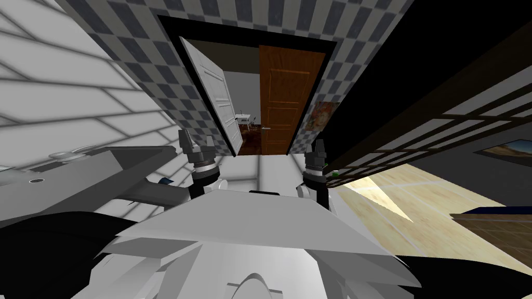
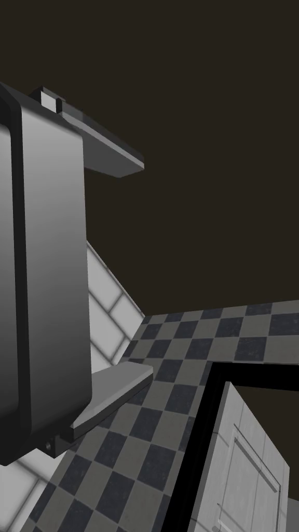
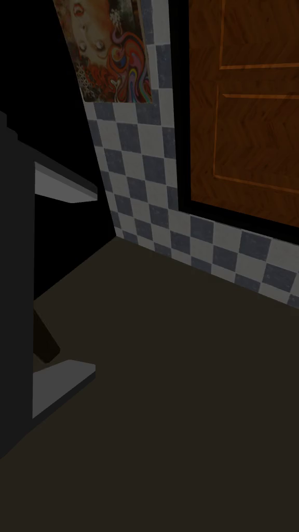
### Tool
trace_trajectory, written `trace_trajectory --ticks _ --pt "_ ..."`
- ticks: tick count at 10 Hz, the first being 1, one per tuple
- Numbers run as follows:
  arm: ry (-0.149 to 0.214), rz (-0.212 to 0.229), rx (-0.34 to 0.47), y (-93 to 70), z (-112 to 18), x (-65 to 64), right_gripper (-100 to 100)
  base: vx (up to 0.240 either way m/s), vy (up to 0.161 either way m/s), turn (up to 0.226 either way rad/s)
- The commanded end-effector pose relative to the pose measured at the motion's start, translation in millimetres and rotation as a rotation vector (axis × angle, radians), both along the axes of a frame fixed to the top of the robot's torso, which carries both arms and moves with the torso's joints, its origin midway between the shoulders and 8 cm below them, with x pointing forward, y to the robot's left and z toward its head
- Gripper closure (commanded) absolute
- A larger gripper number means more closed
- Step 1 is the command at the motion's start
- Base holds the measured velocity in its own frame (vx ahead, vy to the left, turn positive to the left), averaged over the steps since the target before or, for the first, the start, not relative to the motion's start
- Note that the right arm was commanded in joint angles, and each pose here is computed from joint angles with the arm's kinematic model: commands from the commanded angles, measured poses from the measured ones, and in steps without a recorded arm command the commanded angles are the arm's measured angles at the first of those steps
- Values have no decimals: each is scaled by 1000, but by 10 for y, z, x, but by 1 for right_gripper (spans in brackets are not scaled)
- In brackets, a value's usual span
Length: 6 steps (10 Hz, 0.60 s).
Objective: Push the door open
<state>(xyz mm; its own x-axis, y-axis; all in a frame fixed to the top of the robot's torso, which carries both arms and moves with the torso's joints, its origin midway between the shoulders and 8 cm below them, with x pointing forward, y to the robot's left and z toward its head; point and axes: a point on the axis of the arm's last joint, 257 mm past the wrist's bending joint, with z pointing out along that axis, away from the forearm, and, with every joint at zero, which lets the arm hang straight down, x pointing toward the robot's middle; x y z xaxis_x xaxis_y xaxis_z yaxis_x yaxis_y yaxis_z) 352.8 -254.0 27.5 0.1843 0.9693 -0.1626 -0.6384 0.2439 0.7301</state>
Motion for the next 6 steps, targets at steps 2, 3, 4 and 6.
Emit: trace_trajectory --ticks 2,3,4,6 --pt "19 9 2 7 -105 100 -100 80 21 13" --pt "30 14 3 10 -170 162 -100 116 18 12" --pt "36 16 4 12 -203 193 -100 98 24 14" --pt "59 26 7 17 -333 317 -100 103 26 14"
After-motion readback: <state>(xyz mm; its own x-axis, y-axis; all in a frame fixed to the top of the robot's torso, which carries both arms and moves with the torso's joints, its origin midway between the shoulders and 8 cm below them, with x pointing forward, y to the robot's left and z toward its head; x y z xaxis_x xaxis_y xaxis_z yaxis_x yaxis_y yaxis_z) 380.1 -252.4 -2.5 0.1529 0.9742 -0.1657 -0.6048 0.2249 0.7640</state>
